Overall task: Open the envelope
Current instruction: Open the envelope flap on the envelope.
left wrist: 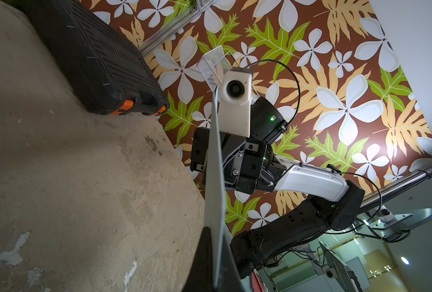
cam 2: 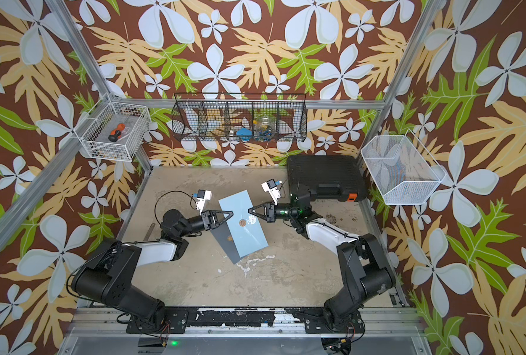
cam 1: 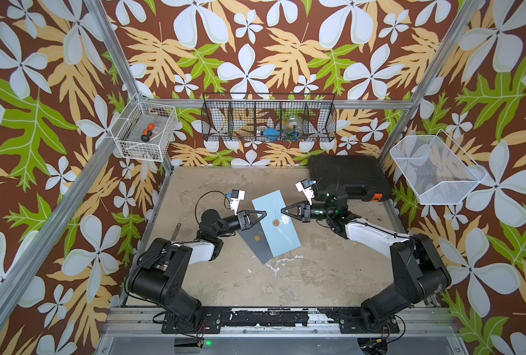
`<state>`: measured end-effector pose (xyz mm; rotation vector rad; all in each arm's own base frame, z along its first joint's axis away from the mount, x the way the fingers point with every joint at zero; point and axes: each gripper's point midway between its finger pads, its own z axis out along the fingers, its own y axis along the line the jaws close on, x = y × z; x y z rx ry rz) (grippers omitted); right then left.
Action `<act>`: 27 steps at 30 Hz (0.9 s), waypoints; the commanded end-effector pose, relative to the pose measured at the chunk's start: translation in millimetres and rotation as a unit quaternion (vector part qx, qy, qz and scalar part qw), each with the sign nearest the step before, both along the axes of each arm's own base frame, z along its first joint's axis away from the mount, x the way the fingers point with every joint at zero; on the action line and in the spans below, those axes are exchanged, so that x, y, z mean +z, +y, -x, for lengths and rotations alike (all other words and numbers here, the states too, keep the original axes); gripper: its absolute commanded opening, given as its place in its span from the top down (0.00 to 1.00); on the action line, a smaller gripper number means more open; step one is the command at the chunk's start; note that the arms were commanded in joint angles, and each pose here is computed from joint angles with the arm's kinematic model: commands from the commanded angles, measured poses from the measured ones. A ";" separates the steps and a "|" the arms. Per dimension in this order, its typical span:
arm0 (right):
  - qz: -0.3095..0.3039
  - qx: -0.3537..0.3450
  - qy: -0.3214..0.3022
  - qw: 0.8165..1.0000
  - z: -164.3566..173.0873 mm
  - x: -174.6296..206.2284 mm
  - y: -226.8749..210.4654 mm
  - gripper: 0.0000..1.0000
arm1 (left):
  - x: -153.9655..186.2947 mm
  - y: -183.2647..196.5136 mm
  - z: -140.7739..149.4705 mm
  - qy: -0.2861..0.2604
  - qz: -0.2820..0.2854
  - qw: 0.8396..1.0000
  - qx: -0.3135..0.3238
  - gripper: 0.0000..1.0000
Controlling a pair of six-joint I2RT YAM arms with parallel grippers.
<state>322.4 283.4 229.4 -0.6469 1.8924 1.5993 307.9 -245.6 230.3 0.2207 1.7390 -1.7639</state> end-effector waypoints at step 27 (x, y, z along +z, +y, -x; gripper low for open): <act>0.281 -0.297 -0.120 0.905 -46.0 16.1 -32.2 0.19 | -7.7 6.6 -33.8 -0.053 -0.227 0.952 0.198 1.00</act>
